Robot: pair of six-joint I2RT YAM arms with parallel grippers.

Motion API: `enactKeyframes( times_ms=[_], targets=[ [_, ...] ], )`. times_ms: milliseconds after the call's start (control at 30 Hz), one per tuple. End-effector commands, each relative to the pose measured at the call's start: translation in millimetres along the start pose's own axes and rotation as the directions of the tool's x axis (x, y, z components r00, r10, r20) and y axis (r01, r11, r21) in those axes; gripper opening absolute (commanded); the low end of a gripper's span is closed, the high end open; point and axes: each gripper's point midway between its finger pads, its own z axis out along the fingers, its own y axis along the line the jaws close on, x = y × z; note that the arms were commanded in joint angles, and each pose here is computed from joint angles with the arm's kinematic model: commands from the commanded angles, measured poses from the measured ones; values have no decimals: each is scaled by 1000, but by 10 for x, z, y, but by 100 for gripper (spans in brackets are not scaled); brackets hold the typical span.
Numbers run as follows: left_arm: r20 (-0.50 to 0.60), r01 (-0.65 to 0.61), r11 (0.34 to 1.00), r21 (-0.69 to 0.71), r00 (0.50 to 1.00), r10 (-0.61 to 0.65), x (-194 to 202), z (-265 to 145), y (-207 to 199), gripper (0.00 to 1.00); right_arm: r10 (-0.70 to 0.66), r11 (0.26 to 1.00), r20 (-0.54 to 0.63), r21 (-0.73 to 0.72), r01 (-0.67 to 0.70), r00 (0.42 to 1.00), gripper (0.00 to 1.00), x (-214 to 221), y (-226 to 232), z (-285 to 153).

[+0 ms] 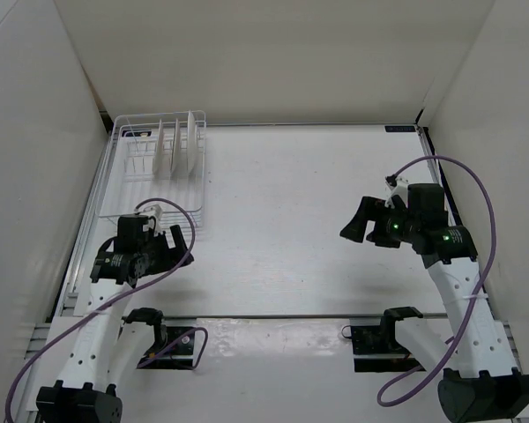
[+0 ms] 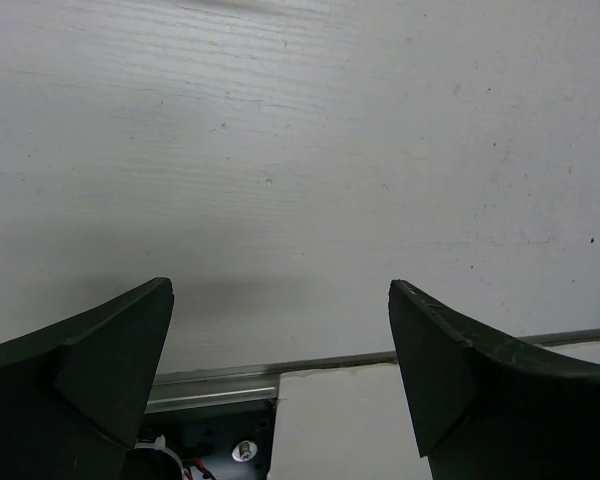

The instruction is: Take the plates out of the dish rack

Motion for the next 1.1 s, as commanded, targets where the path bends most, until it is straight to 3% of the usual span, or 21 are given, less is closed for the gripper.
enactKeyframes(
  times_ms=[0,100,233,367,467,567,633,667,733,900,967,1067],
  targets=[
    [22,58,998,-13,998,-58,-81,9,18,100,-2,1000,10,28,1,1000,90,5,-22,-65],
    [48,31,999,-19,998,-30,-187,-75,4,100,33,996,0,84,-33,999,90,102,-132,-78],
    [144,28,999,25,989,-31,-520,-256,-156,100,14,1000,-21,13,-13,1000,90,266,-76,-33],
    [299,67,989,132,949,-105,-1019,-444,-424,100,39,998,-52,-55,-42,998,90,359,0,38],
    [422,-79,962,261,906,-40,-1403,-612,-759,100,45,995,-70,-87,-51,997,90,326,68,53],
    [463,-132,956,263,886,-5,-1711,-832,-900,100,13,993,-76,-119,-22,997,90,240,167,-5],
    [415,-125,966,228,910,20,-1802,-777,-880,100,16,993,-65,-116,-24,998,90,201,179,-28],
    [452,-186,960,211,889,73,-1940,-918,-938,100,7,993,-46,-118,-12,999,90,170,190,-36],
    [380,-165,972,170,921,89,-2057,-794,-873,100,15,994,-34,-104,-19,999,90,119,190,-61],
    [393,-40,995,95,919,-1,-2532,-752,-730,100,14,998,-56,-58,-17,998,90,165,94,-35],
    [434,-76,993,92,900,29,-2746,-739,-772,100,15,999,-53,-46,-17,998,90,175,74,-43],
    [405,-44,998,43,914,23,-2903,-663,-597,100,12,1000,-49,-27,-13,999,90,186,41,-49]
  ],
)
